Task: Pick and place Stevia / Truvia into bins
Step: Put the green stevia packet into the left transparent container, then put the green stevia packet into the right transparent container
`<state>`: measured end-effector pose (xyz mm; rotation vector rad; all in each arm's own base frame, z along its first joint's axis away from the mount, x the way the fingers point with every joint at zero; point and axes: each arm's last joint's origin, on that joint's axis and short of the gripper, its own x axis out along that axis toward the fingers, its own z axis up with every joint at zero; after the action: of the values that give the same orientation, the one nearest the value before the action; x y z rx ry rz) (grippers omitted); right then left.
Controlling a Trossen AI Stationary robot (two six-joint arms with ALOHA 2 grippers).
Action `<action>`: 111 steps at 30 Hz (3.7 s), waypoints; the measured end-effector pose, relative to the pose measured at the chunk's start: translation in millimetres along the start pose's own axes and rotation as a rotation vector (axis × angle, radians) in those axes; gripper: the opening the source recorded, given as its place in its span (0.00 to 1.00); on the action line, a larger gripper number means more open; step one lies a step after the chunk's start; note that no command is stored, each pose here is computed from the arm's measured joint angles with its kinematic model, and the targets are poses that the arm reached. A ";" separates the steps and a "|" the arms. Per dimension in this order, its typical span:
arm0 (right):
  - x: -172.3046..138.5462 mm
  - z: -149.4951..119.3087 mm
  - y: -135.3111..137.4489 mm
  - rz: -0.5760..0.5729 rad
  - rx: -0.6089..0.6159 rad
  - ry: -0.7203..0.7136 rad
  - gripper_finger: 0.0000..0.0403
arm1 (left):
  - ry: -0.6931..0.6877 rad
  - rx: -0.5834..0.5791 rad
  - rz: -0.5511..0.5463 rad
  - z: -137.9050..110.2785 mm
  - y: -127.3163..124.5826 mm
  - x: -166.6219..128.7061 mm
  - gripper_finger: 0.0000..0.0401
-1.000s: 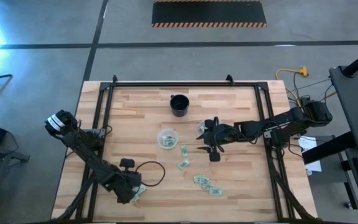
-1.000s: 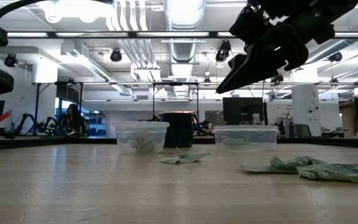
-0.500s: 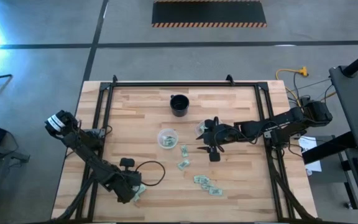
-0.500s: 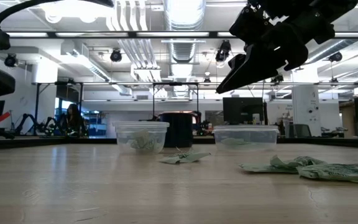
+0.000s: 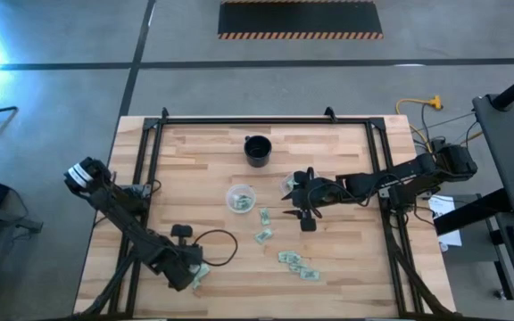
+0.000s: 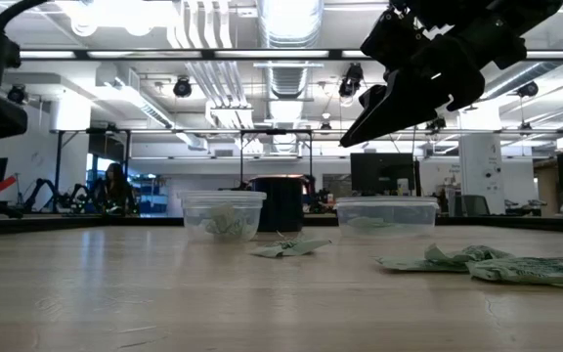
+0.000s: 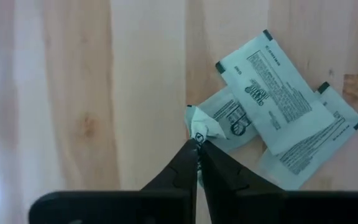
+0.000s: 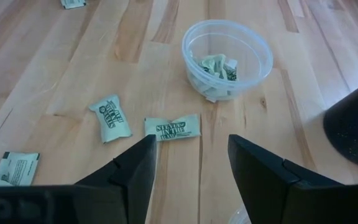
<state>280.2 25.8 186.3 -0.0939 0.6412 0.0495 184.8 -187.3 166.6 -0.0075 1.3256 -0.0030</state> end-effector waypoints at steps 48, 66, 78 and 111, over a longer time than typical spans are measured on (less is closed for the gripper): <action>0.1 -4.6 6.1 0.026 0.047 0.019 0.48 | -0.324 0.236 0.399 127.5 156.4 0.7 0.13; 11.2 3.6 52.1 0.228 -0.084 -0.142 0.48 | -0.440 0.213 0.332 112.6 126.7 -36.6 0.26; 78.0 7.4 60.9 0.244 -0.148 0.011 0.48 | -0.532 0.174 0.279 74.8 84.6 -71.5 0.26; 127.8 13.5 43.9 0.291 -0.104 0.317 0.25 | -0.607 0.096 0.268 25.0 49.0 -73.1 0.26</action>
<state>387.2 73.1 117.4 -0.1091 0.9655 0.3549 191.2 -137.7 243.2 0.2345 0.7102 0.1521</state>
